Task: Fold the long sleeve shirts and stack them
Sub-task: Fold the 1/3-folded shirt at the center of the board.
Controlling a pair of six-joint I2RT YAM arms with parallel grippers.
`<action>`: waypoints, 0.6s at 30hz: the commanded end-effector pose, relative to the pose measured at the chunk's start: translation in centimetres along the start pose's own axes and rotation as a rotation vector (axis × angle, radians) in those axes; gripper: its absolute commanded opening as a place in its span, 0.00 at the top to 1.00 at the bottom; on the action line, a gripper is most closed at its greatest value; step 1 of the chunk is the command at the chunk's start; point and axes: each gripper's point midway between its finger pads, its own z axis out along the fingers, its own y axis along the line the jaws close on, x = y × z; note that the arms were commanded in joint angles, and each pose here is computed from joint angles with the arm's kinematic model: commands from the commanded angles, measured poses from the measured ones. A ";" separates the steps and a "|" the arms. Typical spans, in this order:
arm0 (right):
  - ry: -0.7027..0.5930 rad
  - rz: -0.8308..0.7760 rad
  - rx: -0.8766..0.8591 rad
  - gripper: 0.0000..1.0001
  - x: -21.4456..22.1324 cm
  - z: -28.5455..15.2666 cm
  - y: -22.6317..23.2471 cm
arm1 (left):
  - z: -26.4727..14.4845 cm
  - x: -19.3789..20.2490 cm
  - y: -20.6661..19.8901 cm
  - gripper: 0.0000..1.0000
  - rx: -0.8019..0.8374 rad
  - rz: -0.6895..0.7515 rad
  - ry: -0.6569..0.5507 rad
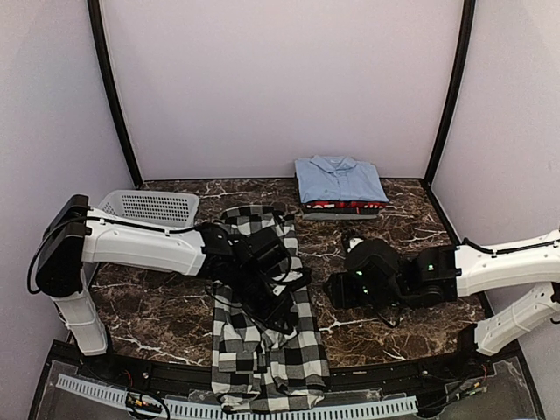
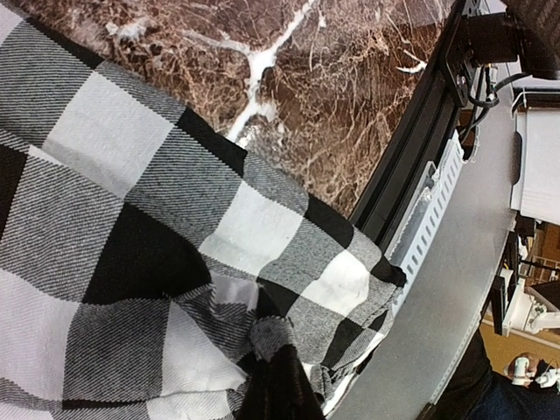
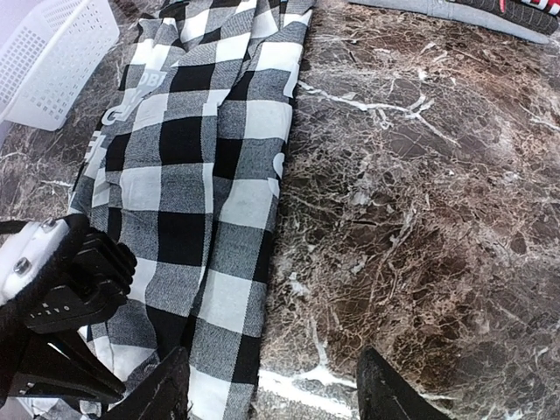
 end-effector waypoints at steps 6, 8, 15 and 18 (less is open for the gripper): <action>-0.012 0.029 -0.027 0.38 -0.2 -0.1 0.1 | -0.5 0.0 -2.1 0.61 0.035 0.045 -0.003; -0.002 0.025 -0.030 0.38 0.0 0.0 0.3 | -1.5 -0.5 -3.0 0.48 0.057 0.060 -0.037; 0.040 0.002 -0.097 0.38 0.9 0.9 2.3 | -5.5 -2.3 -3.0 0.37 0.058 0.041 -0.178; 0.053 -0.023 -0.155 0.40 1.4 1.2 4.4 | -7.5 -3.8 0.5 0.43 -0.022 -0.071 -0.264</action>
